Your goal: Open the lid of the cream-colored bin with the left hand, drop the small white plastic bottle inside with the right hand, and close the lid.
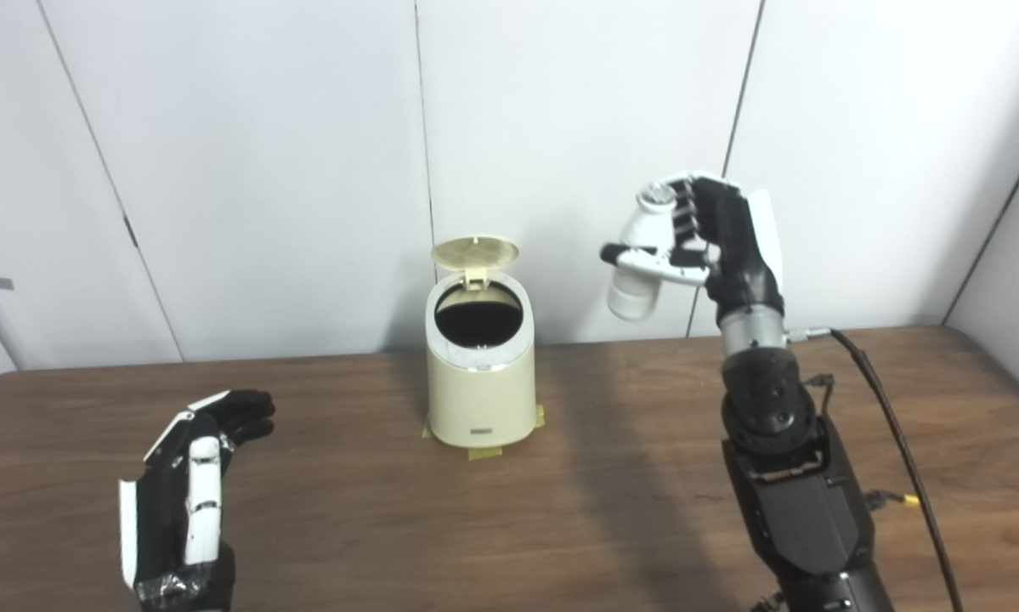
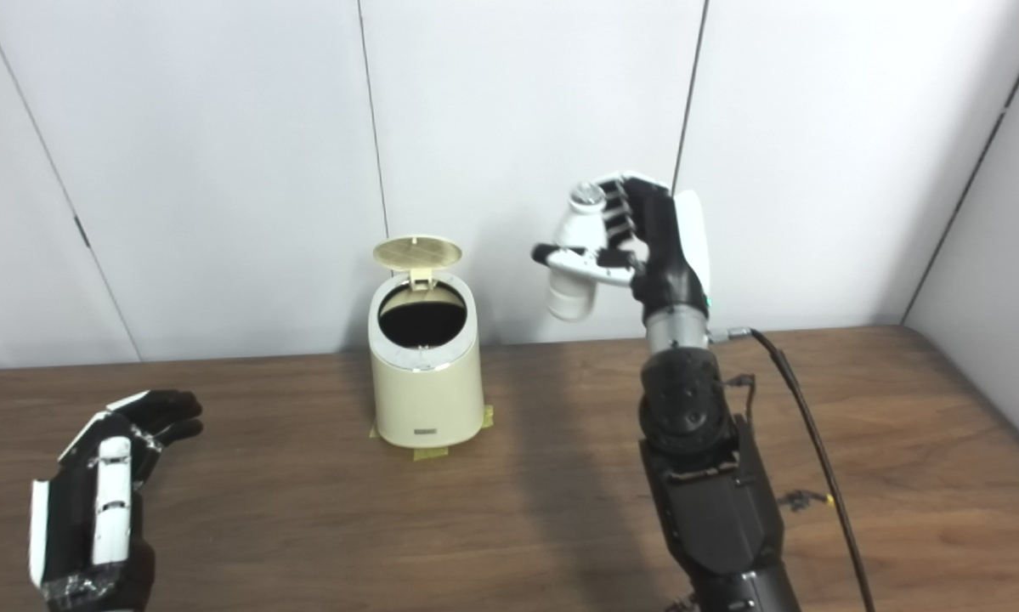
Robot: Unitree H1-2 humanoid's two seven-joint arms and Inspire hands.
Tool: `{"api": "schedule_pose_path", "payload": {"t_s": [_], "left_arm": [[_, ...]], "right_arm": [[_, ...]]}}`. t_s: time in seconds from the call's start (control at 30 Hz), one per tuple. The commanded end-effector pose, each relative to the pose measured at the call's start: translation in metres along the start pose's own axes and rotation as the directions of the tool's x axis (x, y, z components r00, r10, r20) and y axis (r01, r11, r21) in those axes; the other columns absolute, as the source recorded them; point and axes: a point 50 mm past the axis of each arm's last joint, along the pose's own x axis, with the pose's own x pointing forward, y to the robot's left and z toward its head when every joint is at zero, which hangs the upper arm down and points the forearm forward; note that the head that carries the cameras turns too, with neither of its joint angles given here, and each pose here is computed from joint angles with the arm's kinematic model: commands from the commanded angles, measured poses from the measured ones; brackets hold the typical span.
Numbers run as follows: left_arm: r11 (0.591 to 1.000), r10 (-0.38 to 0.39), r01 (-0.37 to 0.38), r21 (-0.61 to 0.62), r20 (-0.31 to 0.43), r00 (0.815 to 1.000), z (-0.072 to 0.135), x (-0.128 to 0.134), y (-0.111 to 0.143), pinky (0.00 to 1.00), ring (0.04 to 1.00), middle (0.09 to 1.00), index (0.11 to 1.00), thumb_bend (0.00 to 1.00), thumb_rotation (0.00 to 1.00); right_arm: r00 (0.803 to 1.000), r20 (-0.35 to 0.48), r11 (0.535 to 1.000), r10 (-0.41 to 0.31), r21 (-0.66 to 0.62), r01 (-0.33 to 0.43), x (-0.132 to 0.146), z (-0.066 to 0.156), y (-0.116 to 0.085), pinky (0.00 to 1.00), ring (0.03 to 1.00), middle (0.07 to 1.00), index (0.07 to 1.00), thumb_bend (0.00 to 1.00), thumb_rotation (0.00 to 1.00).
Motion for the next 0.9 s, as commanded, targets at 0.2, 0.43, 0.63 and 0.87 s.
{"api": "schedule_pose_path", "payload": {"t_s": [0.2,0.43,0.63,0.87], "left_arm": [[1.0,-0.009,0.01,-0.012,0.078,0.997,0.014,0.012,-0.009,0.67,0.678,0.652,0.625,0.29,0.75],[1.0,0.002,0.0,-0.017,0.09,0.996,0.014,0.013,-0.011,0.65,0.674,0.656,0.629,0.26,0.74],[1.0,0.009,-0.007,-0.017,0.101,0.995,0.015,0.014,-0.014,0.66,0.675,0.66,0.631,0.25,0.74],[1.0,0.016,-0.014,-0.015,0.111,0.994,0.016,0.014,-0.016,0.67,0.674,0.655,0.63,0.27,0.74]], "right_arm": [[0.985,0.175,0.998,0.0,0.058,-0.01,0.019,0.047,0.01,0.32,0.402,0.483,0.476,0.53,0.0],[0.979,0.202,0.997,0.012,0.072,-0.027,0.02,0.066,0.031,0.31,0.388,0.465,0.484,0.53,0.0],[0.975,0.221,0.994,0.033,0.09,-0.054,0.02,0.074,0.045,0.36,0.435,0.495,0.47,0.53,0.0],[0.973,0.22,0.99,0.07,0.1,-0.094,0.015,0.068,0.062,0.4,0.473,0.513,0.453,0.53,0.0]]}}
